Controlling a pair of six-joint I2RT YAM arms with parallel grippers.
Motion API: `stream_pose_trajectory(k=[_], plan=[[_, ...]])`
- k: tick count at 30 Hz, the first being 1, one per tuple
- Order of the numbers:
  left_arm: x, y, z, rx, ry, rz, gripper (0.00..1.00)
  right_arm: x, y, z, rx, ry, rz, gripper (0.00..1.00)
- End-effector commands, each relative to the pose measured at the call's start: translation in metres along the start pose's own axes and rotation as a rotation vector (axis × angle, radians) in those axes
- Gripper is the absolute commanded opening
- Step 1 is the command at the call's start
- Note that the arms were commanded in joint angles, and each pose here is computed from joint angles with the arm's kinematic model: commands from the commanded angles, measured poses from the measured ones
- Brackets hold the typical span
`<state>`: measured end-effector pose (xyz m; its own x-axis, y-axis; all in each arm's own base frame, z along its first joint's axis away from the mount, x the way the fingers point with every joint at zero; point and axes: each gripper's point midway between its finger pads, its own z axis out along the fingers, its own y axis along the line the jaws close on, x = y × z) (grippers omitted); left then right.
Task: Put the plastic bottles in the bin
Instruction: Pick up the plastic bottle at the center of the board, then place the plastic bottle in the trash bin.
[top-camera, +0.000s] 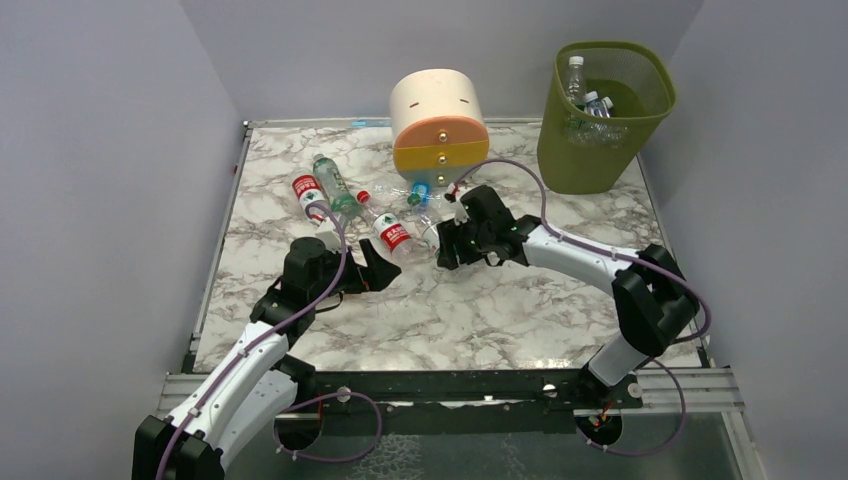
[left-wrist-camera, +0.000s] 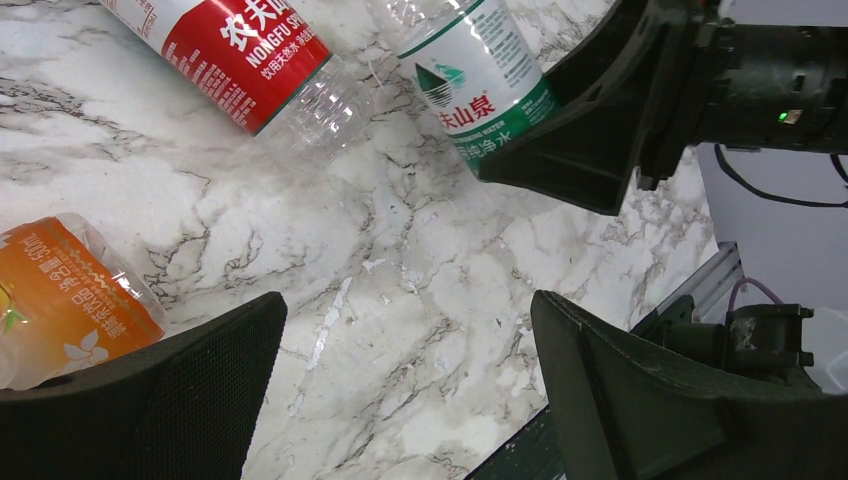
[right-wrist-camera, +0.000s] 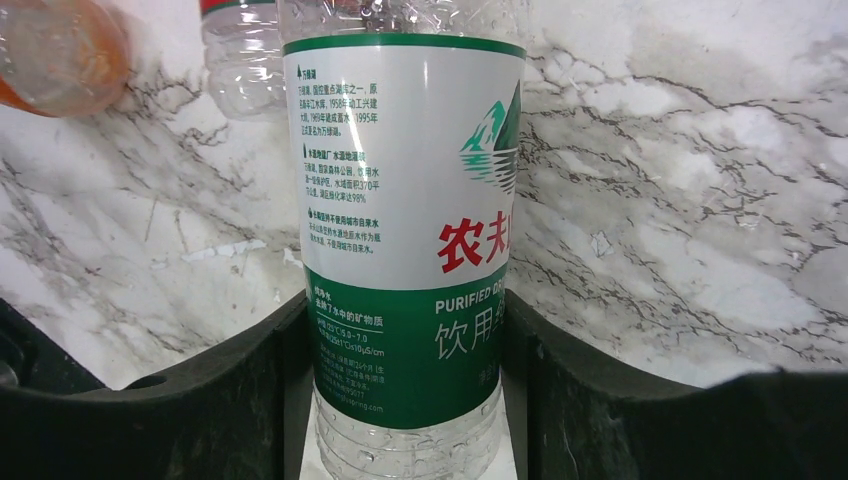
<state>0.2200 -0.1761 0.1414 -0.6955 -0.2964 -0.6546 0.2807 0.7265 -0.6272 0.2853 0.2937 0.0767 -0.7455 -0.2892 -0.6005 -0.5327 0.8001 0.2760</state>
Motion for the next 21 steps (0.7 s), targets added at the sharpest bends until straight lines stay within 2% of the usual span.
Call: stream_pose_trajectory(k=[1,9,21], plan=[[-0.004,-0.007,-0.001,0.034,-0.013,0.004,0.99,-0.003,0.001,-0.02,0.026,-0.025,-0.008,0.53],[-0.003,-0.006,-0.001,0.035,-0.012,0.009,0.99,-0.025,0.005,-0.053,0.048,-0.096,0.005,0.53],[-0.005,-0.008,-0.001,0.043,-0.011,0.01,0.99,-0.117,0.018,-0.124,0.09,-0.318,-0.042,0.54]])
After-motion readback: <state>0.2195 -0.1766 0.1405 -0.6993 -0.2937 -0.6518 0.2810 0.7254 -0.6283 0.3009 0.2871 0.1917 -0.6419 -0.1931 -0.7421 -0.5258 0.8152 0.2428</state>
